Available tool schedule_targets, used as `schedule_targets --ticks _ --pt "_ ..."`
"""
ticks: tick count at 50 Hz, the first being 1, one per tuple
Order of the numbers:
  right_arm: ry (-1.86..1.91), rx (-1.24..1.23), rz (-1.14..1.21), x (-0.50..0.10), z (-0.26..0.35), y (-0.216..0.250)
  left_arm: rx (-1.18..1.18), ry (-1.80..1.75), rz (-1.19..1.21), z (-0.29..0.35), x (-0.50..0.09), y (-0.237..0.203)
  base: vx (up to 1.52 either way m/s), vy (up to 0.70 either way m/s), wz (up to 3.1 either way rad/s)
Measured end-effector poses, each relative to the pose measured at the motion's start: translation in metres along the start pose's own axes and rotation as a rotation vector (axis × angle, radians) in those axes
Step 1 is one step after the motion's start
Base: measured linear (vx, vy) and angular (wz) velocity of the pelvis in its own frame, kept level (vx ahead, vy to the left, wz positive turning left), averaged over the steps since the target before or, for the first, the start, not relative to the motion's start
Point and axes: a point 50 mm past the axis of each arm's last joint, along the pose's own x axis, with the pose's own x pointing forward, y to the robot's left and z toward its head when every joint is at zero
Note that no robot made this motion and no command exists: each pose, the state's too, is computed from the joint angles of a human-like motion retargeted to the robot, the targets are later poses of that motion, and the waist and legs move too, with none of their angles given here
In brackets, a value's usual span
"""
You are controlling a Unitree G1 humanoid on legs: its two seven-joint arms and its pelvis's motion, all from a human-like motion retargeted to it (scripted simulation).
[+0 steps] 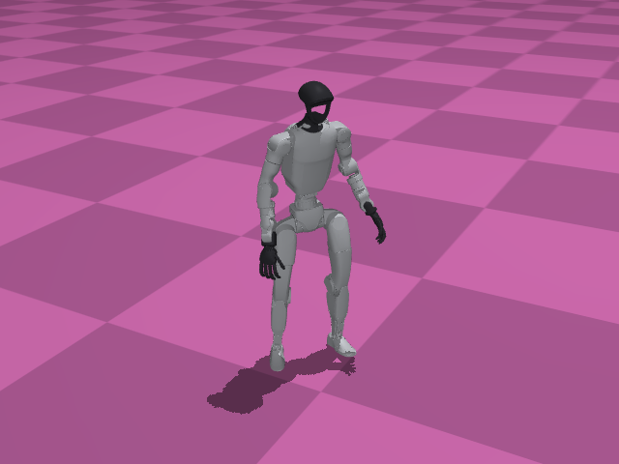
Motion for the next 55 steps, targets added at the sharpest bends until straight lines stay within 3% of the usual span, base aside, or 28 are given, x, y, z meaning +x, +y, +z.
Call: schedule_targets --ticks 13,37,46,50,55 --pt "-0.109 -0.001 -0.021 0.003 0.034 0.004 -0.048 0.309 -0.036 -0.068 -0.014 -0.011 -0.01 0.04 1.04" --pt "0.005 -0.055 0.046 -0.010 -0.019 0.024 0.037 0.084 -0.038 -0.024 -0.002 -0.016 0.03 -0.04 1.28" --pt "-0.028 -0.042 0.040 -0.006 -0.010 0.014 -0.066 0.086 -0.018 -0.018 -0.001 -0.018 -0.07 -0.19 1.18" --pt "0.023 0.205 0.011 0.000 0.000 0.001 -0.103 0.155 -0.034 -0.026 -0.001 -0.016 -0.08 -0.12 1.45" --pt "-0.044 -0.010 -0.020 0.001 0.012 -0.002 -0.088 0.231 -0.011 -0.043 -0.004 -0.011 -0.05 -0.05 1.13"
